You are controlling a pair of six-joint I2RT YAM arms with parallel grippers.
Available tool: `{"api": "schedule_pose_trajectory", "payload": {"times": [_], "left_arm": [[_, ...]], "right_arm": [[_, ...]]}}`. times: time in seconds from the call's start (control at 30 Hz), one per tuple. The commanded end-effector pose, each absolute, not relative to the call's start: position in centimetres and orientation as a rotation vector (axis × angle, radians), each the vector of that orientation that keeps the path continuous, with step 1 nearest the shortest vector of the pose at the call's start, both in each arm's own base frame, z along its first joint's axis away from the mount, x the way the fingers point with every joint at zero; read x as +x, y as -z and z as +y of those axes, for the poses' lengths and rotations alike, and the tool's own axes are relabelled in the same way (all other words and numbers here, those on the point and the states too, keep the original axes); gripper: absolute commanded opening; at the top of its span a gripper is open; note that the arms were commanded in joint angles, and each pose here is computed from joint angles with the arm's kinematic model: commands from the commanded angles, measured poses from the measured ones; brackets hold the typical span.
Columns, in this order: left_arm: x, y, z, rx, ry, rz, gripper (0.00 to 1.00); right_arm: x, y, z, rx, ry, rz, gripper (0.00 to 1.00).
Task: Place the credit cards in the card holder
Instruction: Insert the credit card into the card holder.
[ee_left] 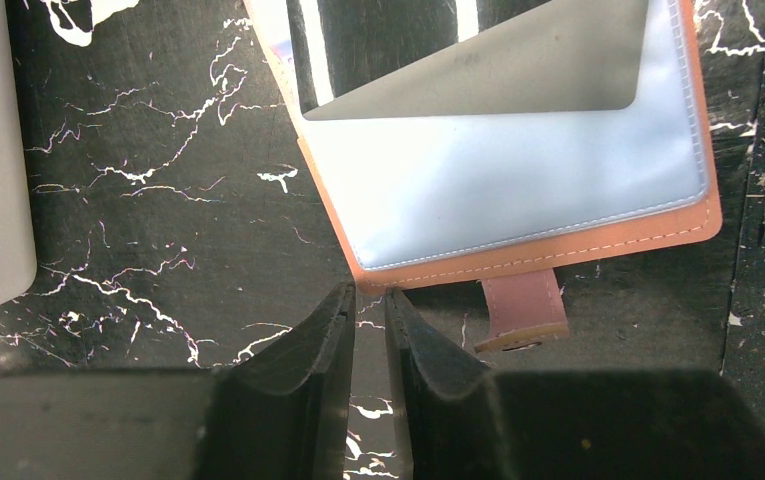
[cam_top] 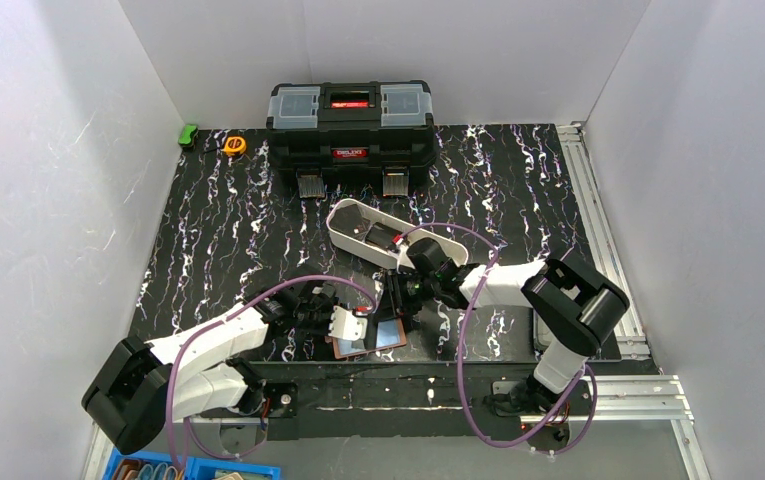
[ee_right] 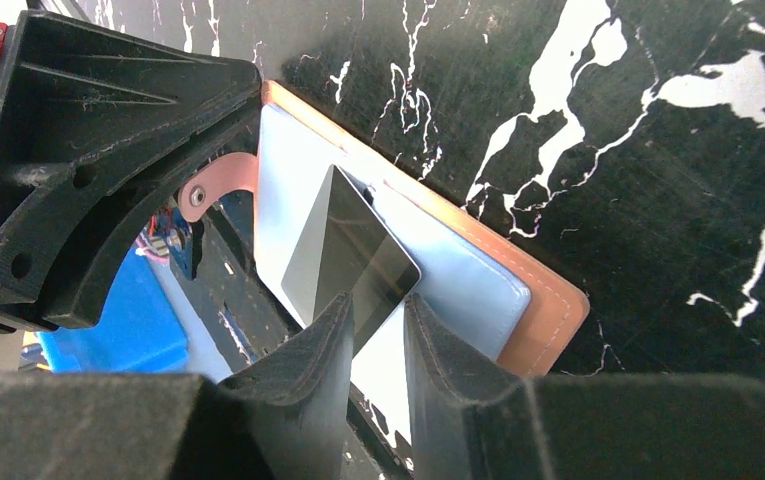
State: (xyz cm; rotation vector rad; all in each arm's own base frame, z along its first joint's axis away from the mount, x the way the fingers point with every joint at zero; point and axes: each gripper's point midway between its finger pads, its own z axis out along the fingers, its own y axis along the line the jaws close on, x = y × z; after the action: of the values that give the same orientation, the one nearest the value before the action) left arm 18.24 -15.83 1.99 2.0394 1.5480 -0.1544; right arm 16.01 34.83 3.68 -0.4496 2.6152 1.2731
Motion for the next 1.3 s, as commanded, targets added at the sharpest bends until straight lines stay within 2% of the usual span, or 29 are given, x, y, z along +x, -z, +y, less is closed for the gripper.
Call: {"api": "schedule_pose_trajectory", "payload": {"times": [0.0,0.8,1.27], "left_arm": [[17.6,-1.5,-15.4,2.071,0.178,1.572,0.17],[17.4,-1.4,-15.3,2.076,0.179,1.578,0.16],[17.5,-1.5,-15.3,2.075,0.178,1.577,0.16]], "right_arm": [[15.9,-4.3,35.9,-0.491,-1.314,2.579,0.32],[16.5,-4.7,37.3,-0.554,-1.27,2.577,0.29],[15.2,-4.8,35.2,-0.56,-1.222,2.593,0.33]]}}
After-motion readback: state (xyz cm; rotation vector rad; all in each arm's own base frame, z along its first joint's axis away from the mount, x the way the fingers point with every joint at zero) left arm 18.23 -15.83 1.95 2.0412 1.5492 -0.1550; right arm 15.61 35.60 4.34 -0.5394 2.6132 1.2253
